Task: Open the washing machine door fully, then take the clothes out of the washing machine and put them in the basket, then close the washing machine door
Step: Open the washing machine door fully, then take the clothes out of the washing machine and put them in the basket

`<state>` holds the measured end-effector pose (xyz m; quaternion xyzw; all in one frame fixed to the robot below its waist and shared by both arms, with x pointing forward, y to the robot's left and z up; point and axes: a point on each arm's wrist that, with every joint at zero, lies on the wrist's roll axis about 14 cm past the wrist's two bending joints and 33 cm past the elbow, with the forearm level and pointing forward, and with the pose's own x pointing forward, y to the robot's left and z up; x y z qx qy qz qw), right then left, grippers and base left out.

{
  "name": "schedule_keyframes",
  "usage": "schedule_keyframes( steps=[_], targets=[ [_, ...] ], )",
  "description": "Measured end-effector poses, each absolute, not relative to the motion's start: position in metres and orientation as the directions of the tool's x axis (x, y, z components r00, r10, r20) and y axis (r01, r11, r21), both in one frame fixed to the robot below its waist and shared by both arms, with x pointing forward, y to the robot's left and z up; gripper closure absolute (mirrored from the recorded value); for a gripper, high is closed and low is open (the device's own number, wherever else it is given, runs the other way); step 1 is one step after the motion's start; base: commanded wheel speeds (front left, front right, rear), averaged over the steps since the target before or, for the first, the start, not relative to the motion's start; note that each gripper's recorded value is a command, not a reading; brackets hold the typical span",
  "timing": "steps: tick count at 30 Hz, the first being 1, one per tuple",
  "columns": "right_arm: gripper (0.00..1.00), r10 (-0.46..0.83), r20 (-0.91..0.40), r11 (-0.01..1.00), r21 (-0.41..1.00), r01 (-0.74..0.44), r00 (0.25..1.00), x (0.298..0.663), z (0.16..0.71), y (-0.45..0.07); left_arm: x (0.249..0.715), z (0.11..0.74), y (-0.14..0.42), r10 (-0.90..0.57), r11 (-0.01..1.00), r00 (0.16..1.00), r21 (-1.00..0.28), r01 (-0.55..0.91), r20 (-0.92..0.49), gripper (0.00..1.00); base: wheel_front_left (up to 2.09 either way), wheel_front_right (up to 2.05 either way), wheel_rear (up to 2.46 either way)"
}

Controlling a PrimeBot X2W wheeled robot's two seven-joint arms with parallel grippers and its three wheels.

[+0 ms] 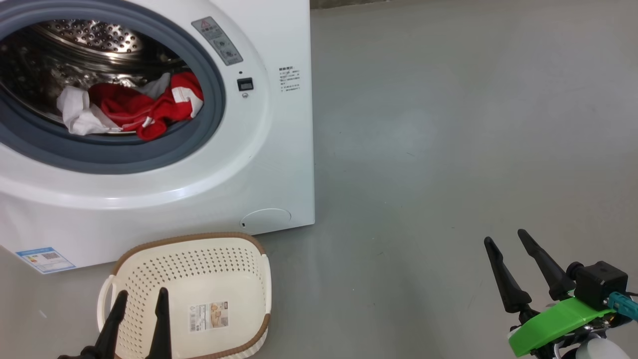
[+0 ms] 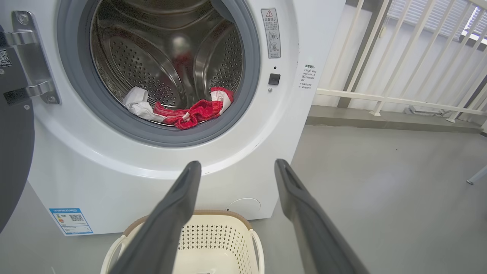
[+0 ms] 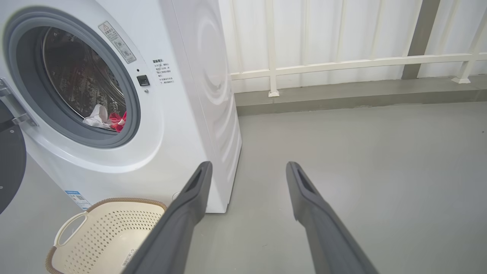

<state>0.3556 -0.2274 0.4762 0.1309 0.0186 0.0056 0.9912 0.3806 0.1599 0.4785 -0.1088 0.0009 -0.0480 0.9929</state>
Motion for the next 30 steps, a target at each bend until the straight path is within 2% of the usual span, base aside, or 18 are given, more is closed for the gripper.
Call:
schedule_keyframes(
  steps=[30],
  targets=[
    [0.00,0.024,-0.031,0.966,0.258,-0.015,0.999,0.359,0.477,-0.225,0.379,0.482,0.172,-0.058,0.975,0.998,-0.215,0.061,0.020,0.00,0.00,0.00,0.00]
  ],
)
